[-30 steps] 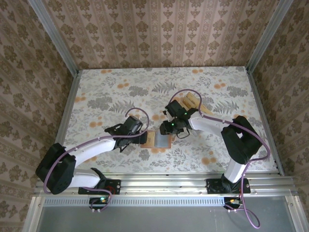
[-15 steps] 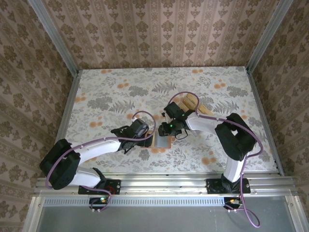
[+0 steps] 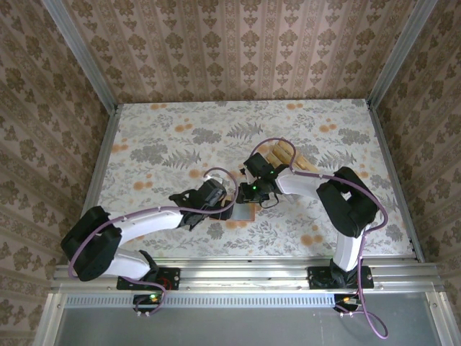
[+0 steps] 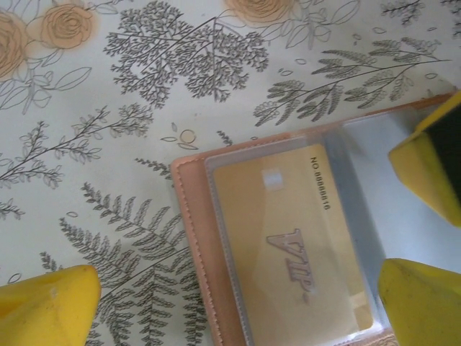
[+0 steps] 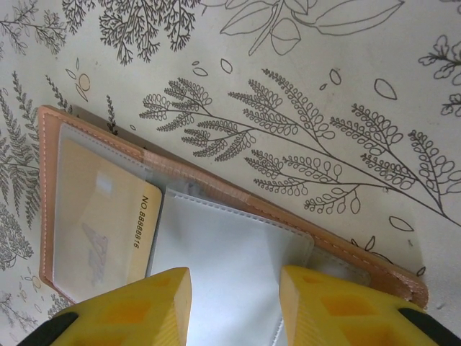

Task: Put the credit cards into the card holder

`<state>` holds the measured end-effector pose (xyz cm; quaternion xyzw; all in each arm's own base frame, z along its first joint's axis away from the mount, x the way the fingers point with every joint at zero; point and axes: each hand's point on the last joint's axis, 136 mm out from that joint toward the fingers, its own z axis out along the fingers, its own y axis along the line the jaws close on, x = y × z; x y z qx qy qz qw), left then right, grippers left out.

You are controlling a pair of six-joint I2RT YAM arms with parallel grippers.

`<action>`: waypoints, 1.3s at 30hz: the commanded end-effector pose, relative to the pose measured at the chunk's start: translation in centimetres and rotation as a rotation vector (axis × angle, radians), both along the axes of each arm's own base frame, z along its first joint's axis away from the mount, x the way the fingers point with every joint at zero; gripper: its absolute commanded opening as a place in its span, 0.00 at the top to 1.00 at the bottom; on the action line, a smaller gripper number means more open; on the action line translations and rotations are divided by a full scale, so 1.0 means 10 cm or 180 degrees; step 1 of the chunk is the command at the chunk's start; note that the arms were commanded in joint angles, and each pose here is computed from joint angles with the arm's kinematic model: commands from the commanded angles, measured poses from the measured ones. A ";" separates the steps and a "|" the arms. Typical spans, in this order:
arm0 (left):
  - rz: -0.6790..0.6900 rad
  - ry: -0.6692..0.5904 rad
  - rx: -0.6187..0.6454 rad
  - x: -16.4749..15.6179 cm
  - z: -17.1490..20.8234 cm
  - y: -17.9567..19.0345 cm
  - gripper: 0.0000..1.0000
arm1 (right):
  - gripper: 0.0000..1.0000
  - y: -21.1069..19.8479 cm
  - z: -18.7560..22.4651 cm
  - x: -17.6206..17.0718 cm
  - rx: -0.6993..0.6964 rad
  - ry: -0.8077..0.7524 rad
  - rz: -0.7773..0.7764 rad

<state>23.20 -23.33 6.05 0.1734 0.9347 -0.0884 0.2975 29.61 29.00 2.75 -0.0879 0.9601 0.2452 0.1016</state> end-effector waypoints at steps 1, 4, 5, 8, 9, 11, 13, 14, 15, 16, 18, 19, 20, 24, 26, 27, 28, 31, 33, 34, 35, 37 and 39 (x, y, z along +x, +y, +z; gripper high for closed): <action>-0.0113 -0.0104 0.0023 -0.01 -0.02 -0.06 0.00 | 0.61 0.01 -0.11 -0.07 -0.0016 0.0131 -0.0009; -0.0172 -0.0119 0.0020 -0.03 -0.05 -0.10 0.00 | 0.61 0.00 -0.11 -0.08 -0.0027 0.0134 -0.0012; -0.0189 -0.0117 0.0017 -0.05 -0.07 -0.11 0.00 | 0.61 0.00 -0.11 -0.08 -0.0029 0.0134 -0.0012; -0.0264 -0.0149 -0.0003 -0.08 -0.10 -0.16 0.00 | 0.61 -0.01 -0.12 -0.08 -0.0031 0.0137 -0.0013; -0.0276 -0.0155 0.0007 -0.09 -0.12 -0.17 0.00 | 0.61 -0.01 -0.12 -0.09 -0.0033 0.0140 -0.0017; -0.0305 -0.0157 0.0012 -0.10 -0.15 -0.18 0.00 | 0.61 -0.01 -0.12 -0.09 -0.0030 0.0139 -0.0017; -0.0314 -0.0143 0.0033 -0.11 -0.18 -0.19 0.00 | 0.61 -0.01 -0.12 -0.08 -0.0029 0.0141 -0.0023; -0.0334 -0.0133 0.0045 -0.12 -0.20 -0.21 0.00 | 0.61 -0.01 -0.13 -0.09 -0.0034 0.0146 -0.0022; -0.0350 -0.0134 0.0063 -0.12 -0.22 -0.22 0.00 | 0.61 -0.01 -0.13 -0.09 -0.0029 0.0140 -0.0022; -0.0355 -0.0133 0.0070 -0.12 -0.23 -0.22 0.00 | 0.61 -0.01 -0.13 -0.09 -0.0029 0.0141 -0.0024; -0.0380 -0.0124 0.0098 -0.12 -0.25 -0.24 0.00 | 0.61 -0.01 -0.13 -0.09 -0.0029 0.0141 -0.0022; -0.0376 -0.0117 0.0120 -0.12 -0.26 -0.24 0.00 | 0.61 -0.01 -0.13 -0.09 -0.0029 0.0141 -0.0023; -0.0376 -0.0111 0.0140 -0.11 -0.28 -0.24 0.00 | 0.61 -0.01 -0.13 -0.08 -0.0029 0.0142 -0.0027; -0.0318 -0.0101 0.0268 -0.10 -0.33 -0.19 0.00 | 0.61 0.00 -0.11 -0.08 -0.0019 0.0137 -0.0022; -0.0291 -0.0083 0.0322 -0.10 -0.36 -0.16 0.00 | 0.61 0.01 -0.08 -0.07 -0.0003 0.0122 -0.0019; -0.0287 -0.0074 0.0348 -0.10 -0.38 -0.15 0.00 | 0.60 0.01 -0.05 -0.06 0.0011 0.0108 -0.0020; -0.0281 -0.0053 0.0365 -0.11 -0.40 -0.14 0.00 | 0.60 0.02 -0.01 -0.05 0.0027 0.0088 -0.0015; -0.0255 -0.0023 0.0389 -0.13 -0.44 -0.12 0.00 | 0.55 0.02 0.14 0.00 0.0077 0.0007 -0.0039; -0.0242 -0.0015 0.0379 -0.13 -0.45 -0.11 0.00 | 0.51 -0.01 0.25 0.03 0.0104 -0.0060 -0.0063; -0.0235 -0.0012 0.0368 -0.13 -0.44 -0.11 0.00 | 0.50 -0.03 0.28 0.04 0.0102 -0.0086 -0.0081; -0.0235 -0.0014 0.0361 -0.14 -0.44 -0.11 0.00 | 0.49 -0.06 0.30 0.05 0.0101 -0.0105 -0.0105; -0.0236 -0.0010 0.0356 -0.14 -0.45 -0.12 0.00 | 0.48 -0.09 0.34 0.05 0.0120 -0.0128 -0.0141; -0.0237 -0.0004 0.0357 -0.14 -0.45 -0.11 0.00 | 0.48 -0.10 0.33 0.04 0.0125 -0.0123 -0.0161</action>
